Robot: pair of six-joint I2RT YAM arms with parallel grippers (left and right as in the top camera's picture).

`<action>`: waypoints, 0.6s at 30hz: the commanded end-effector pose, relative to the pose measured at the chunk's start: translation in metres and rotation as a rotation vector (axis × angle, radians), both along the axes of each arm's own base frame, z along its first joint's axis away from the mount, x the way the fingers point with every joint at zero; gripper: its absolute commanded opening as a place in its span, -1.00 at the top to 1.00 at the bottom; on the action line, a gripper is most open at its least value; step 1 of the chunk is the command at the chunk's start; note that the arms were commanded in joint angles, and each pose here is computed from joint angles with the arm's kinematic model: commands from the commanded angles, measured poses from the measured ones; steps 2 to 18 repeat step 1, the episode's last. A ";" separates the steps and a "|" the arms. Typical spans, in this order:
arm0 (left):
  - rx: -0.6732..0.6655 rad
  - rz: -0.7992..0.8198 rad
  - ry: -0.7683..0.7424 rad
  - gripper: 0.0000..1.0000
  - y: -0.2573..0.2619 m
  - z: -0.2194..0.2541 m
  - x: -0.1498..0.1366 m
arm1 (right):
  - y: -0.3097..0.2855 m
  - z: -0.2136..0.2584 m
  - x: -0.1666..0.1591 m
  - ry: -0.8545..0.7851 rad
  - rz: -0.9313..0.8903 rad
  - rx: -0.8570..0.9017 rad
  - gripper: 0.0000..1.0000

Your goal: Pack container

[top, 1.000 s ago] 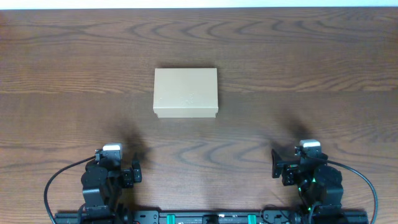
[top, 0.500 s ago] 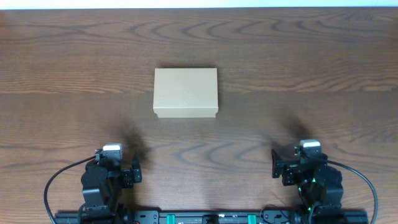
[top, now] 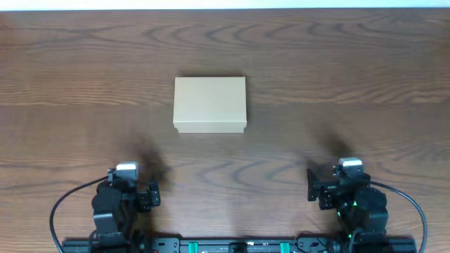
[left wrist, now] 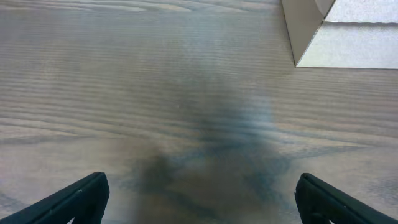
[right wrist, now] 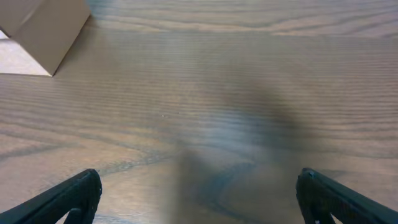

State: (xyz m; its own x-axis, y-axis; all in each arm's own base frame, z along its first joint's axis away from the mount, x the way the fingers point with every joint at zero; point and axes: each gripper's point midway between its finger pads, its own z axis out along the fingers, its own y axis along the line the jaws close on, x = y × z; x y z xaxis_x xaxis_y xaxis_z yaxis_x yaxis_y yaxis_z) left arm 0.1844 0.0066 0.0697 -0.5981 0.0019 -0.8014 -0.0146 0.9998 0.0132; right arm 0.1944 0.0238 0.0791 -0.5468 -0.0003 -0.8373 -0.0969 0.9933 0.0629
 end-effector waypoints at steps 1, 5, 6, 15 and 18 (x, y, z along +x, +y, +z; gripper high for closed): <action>0.016 -0.010 0.017 -0.91 0.000 -0.007 -0.001 | 0.001 -0.001 -0.001 0.003 -0.004 0.012 -0.99; 0.016 -0.010 0.017 -0.91 0.000 -0.007 -0.001 | 0.001 -0.001 -0.001 0.003 -0.004 0.012 -0.99; 0.016 -0.010 0.017 -0.91 0.000 -0.007 -0.001 | 0.001 -0.001 -0.001 0.003 -0.004 0.012 -0.99; 0.016 -0.010 0.017 -0.91 0.000 -0.007 -0.001 | 0.001 -0.001 -0.001 0.003 -0.004 0.012 -0.99; 0.016 -0.010 0.017 -0.91 0.000 -0.007 -0.001 | 0.001 -0.001 -0.001 0.003 -0.004 0.012 -0.99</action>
